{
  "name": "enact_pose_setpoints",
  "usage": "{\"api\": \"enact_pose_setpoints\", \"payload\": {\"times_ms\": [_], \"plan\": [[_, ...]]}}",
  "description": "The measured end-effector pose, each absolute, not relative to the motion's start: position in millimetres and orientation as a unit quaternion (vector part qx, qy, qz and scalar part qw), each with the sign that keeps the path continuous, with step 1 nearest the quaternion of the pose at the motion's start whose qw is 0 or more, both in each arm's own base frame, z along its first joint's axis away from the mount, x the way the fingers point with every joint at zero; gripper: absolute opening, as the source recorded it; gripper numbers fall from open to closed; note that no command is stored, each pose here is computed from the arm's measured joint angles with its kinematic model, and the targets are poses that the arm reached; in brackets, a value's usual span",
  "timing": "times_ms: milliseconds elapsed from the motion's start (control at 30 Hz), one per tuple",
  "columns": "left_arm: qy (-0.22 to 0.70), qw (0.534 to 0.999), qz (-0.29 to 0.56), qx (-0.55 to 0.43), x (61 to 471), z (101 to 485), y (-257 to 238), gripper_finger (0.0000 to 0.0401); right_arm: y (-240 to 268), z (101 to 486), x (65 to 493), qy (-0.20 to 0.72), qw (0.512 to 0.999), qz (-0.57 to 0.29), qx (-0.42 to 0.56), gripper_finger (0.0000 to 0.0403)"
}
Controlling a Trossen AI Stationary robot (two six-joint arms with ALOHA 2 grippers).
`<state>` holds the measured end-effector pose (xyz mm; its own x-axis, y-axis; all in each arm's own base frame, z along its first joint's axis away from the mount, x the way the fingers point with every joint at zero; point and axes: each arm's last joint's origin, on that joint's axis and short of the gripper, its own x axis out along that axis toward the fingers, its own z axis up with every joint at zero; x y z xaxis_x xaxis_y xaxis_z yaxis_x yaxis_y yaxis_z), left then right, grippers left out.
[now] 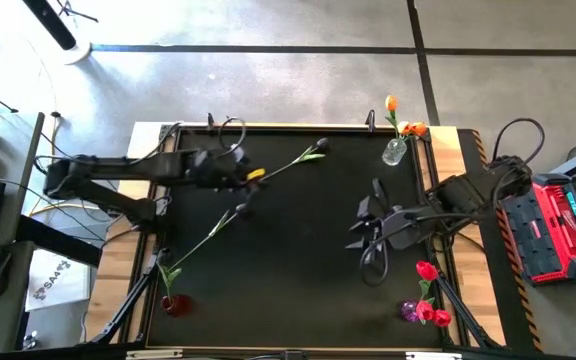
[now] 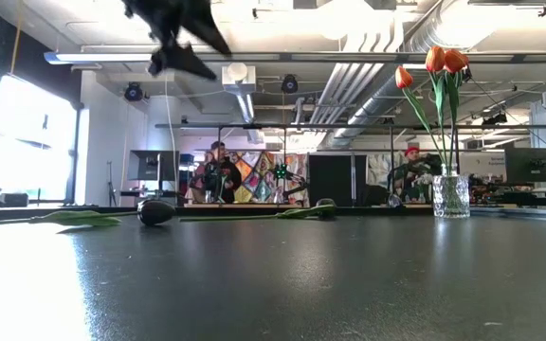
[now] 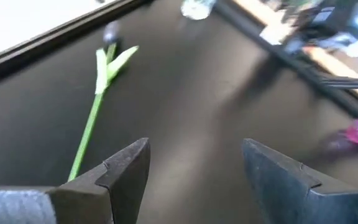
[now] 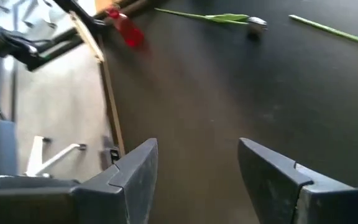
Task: Sort flowers into vase by color
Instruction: Put the top black tulip into the red flower vase
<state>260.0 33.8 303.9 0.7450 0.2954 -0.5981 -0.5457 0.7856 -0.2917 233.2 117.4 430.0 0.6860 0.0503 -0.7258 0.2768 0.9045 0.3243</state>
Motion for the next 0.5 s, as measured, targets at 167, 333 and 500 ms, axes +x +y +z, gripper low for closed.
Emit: {"api": "enact_pose_setpoints", "payload": {"times_ms": [167, 333, 500], "plan": [[0.301, 0.883, 0.267, -0.24, 276, 280, 58, 0.0239, 110, 431, 221, 0.405, 0.893, -0.078, 0.181, 0.021], [0.335, 0.866, 0.273, -0.252, 289, 256, 76, 0.0239, 105, 432, 217, 0.408, 0.896, -0.083, 0.151, 0.021], [0.372, 0.858, 0.258, -0.242, 298, 235, 92, 0.0239, 93, 434, 220, 0.397, 0.898, -0.108, 0.153, 0.021]]}}
